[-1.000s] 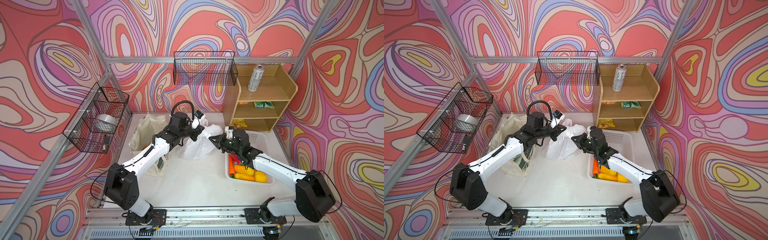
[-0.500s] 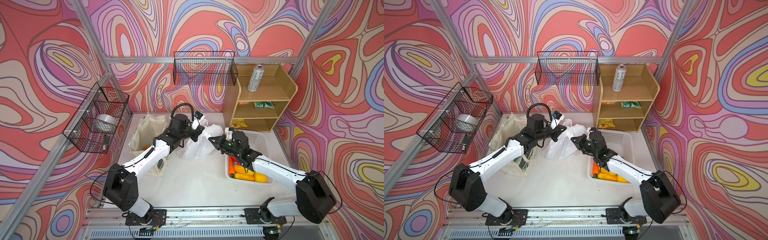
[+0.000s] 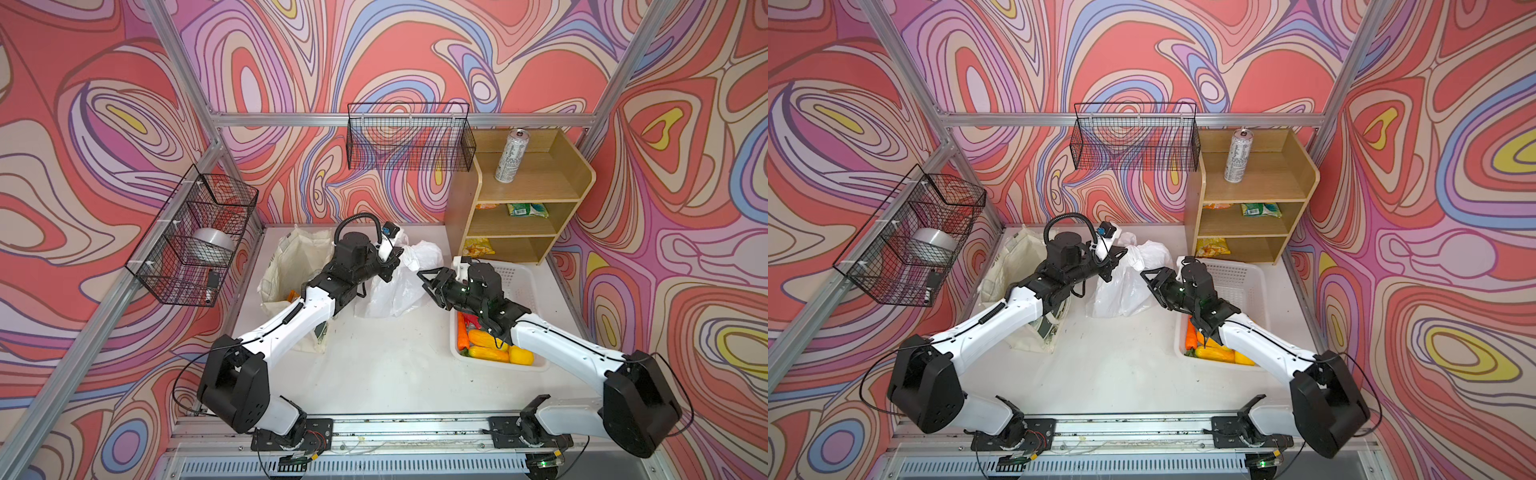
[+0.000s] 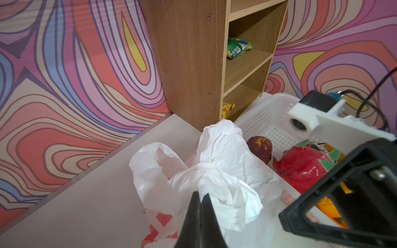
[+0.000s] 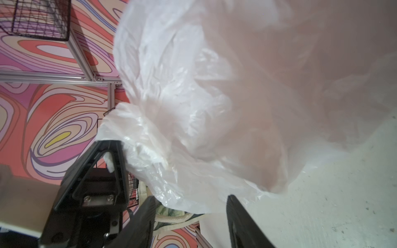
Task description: Place the mixed food into the grocery bags and tie them
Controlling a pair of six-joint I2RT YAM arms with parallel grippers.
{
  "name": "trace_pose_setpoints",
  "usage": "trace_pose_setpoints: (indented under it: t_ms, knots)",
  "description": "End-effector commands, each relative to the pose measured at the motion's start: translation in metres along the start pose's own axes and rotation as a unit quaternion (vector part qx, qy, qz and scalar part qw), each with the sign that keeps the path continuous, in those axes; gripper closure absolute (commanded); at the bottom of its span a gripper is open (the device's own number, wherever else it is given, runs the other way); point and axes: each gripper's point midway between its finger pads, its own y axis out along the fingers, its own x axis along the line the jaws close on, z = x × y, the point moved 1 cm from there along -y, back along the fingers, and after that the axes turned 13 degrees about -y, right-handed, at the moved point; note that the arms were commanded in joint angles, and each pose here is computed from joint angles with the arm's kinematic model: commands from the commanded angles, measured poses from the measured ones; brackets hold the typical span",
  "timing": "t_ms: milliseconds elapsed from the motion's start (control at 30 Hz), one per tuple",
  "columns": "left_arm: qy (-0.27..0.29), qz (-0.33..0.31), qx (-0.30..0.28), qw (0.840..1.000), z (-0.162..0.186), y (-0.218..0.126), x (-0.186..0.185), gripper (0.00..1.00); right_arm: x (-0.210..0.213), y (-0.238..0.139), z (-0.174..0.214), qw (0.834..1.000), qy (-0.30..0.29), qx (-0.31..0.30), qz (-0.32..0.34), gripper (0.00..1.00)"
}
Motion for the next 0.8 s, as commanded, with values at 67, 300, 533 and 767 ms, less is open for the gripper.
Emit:
trace_pose_setpoints:
  t_ms: [67, 300, 533, 767]
  knots:
    - [0.029, -0.009, -0.02, 0.999, -0.009, -0.003, -0.003, 1.0, 0.033, 0.004, -0.017, 1.0, -0.004, -0.015, -0.025, 0.38]
    - [0.037, -0.008, -0.015, 0.999, -0.008, -0.003, -0.007, 1.0, 0.058, 0.022, -0.031, 0.998, -0.005, -0.027, -0.057, 0.38]
    - [0.041, -0.002, -0.017, 0.999, -0.01, -0.003, -0.011, 1.0, 0.045, 0.041, -0.025, 0.997, 0.034, -0.019, -0.061, 0.38]
    - [0.037, 0.029, -0.016, 0.999, -0.007, -0.004, -0.024, 1.0, 0.046, 0.057, -0.036, 0.993, 0.056, -0.047, -0.092, 0.38]
